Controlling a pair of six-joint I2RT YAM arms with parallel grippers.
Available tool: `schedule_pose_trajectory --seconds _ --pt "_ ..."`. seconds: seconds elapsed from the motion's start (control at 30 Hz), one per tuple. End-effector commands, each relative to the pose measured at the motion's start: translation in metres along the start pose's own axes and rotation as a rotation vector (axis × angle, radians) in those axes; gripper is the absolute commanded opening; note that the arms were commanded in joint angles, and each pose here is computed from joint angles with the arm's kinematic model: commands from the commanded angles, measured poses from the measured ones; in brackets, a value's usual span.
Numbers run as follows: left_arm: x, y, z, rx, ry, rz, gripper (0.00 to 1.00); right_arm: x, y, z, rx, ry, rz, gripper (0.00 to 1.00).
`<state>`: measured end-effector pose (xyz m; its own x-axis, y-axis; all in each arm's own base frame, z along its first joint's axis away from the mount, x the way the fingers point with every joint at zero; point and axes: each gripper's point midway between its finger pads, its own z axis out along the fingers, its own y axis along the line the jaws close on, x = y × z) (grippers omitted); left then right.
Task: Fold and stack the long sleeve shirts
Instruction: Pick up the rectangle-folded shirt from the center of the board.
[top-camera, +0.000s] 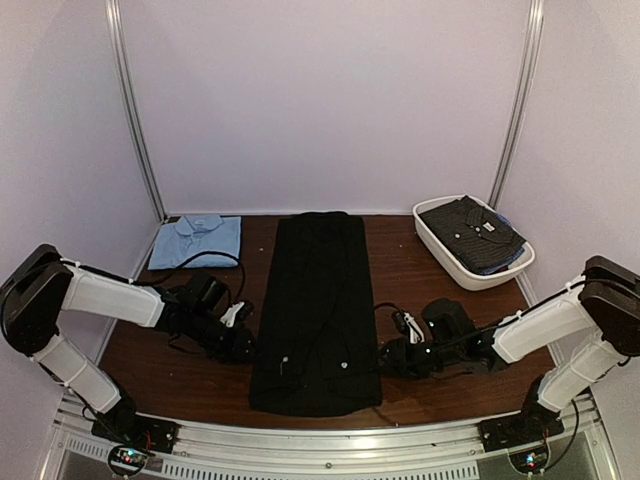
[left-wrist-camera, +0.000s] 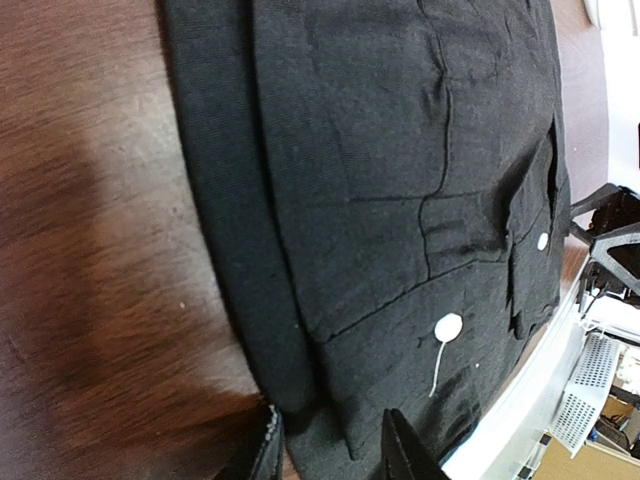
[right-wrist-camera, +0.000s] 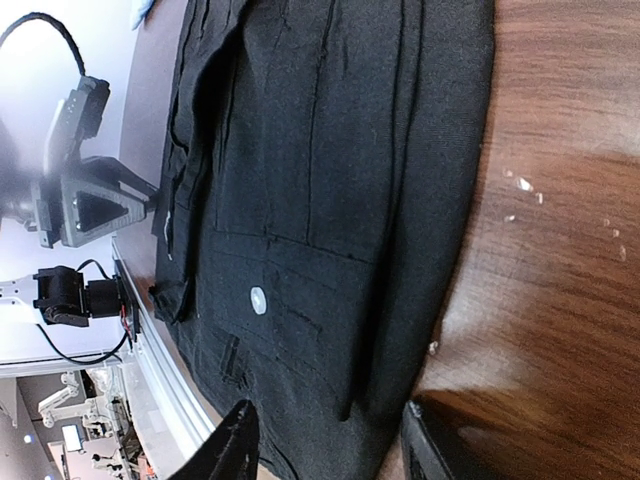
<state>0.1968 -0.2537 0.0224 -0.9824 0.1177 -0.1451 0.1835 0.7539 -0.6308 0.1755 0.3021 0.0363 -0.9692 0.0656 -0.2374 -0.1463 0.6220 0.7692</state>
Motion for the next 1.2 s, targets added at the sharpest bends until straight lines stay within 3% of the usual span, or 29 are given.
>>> schedule_pose_trajectory --seconds 0.0,0.5,0.9,1.07,1.17 --pt "0.006 0.0 0.006 -0.009 0.032 -0.003 0.34 0.009 -0.01 0.002 0.016 0.022 0.026 0.49" --pt "0.017 -0.009 0.014 0.024 0.082 -0.031 0.16 0.013 -0.01 0.008 -0.001 0.045 0.037 0.34" --pt "0.026 -0.015 0.016 0.073 0.106 -0.045 0.07 0.008 0.001 0.011 -0.04 0.038 0.032 0.14" --pt "0.03 -0.018 0.014 0.084 0.108 -0.047 0.0 0.008 0.007 0.009 -0.056 0.044 0.025 0.01" --pt "0.032 -0.022 0.009 0.098 0.102 -0.046 0.0 0.007 0.016 0.006 -0.067 0.042 0.006 0.0"
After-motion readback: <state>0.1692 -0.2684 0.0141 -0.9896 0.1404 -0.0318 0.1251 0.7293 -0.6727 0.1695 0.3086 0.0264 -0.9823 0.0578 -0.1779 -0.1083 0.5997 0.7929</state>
